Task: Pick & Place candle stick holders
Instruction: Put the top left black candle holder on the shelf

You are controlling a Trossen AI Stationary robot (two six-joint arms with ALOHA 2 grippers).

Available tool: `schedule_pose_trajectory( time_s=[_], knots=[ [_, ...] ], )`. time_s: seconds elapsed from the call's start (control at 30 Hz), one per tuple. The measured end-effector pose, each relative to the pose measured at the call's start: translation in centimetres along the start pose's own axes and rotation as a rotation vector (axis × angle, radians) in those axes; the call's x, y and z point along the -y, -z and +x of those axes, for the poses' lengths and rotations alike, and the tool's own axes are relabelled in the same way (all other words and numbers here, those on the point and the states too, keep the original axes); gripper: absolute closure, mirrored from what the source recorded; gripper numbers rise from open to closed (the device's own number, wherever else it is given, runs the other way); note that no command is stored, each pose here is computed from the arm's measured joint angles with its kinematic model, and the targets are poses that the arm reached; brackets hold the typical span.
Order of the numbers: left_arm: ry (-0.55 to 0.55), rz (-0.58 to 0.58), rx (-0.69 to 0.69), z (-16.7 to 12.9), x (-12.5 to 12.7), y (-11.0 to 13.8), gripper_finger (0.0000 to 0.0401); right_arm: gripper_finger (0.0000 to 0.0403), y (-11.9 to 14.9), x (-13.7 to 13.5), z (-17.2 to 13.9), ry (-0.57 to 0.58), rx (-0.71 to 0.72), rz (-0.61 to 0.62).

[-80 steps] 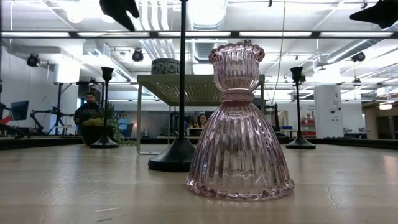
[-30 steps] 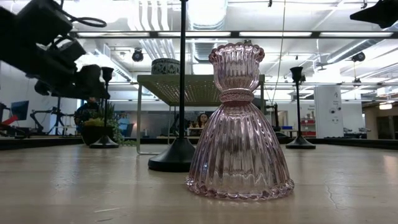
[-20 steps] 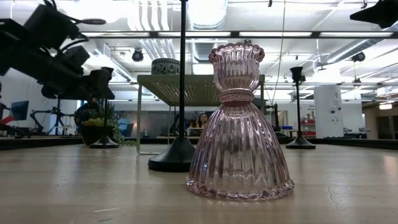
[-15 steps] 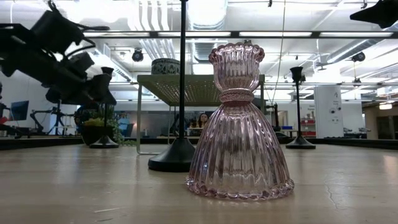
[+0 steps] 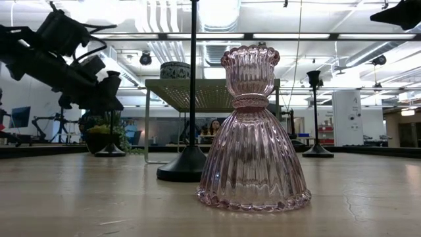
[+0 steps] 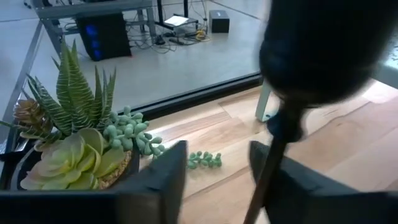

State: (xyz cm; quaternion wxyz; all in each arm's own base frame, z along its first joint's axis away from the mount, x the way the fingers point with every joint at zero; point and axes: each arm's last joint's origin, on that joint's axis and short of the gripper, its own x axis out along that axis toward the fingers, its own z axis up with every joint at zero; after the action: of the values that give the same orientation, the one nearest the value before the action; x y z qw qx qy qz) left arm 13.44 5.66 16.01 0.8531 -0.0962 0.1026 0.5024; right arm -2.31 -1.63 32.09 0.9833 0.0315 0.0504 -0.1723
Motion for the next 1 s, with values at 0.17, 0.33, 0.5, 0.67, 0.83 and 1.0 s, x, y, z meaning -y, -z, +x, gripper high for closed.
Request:
schedule_pose_trajectory(
  time_s=[0.17,0.33,0.5,0.67,0.83,1.0],
  knots=[
    [0.031,0.021,-0.004,0.0,0.1,-0.1,0.0358,0.0003,0.0,0.0,0.0,0.000,0.000,-0.004],
    [0.096,0.017,-0.012,0.0,0.5,-0.6,0.0391,0.0003,0.0,0.0,0.0,0.000,0.000,-0.004],
    [0.152,0.074,-0.015,-0.3,1.4,-3.4,0.0391,0.0003,0.0,0.0,0.0,0.000,0.000,0.000],
    [0.208,0.231,-0.034,-1.5,2.3,-9.1,0.0391,0.0003,0.0,0.0,0.0,0.000,0.000,-0.002],
    [0.357,0.284,0.038,-3.4,2.9,-15.4,0.0391,0.0003,0.0,0.0,0.0,0.000,0.000,-0.005],
    [0.503,0.309,0.099,-4.3,3.4,-19.8,0.0391,0.0003,0.0,0.0,0.0,0.000,0.000,-0.002]
  ],
)
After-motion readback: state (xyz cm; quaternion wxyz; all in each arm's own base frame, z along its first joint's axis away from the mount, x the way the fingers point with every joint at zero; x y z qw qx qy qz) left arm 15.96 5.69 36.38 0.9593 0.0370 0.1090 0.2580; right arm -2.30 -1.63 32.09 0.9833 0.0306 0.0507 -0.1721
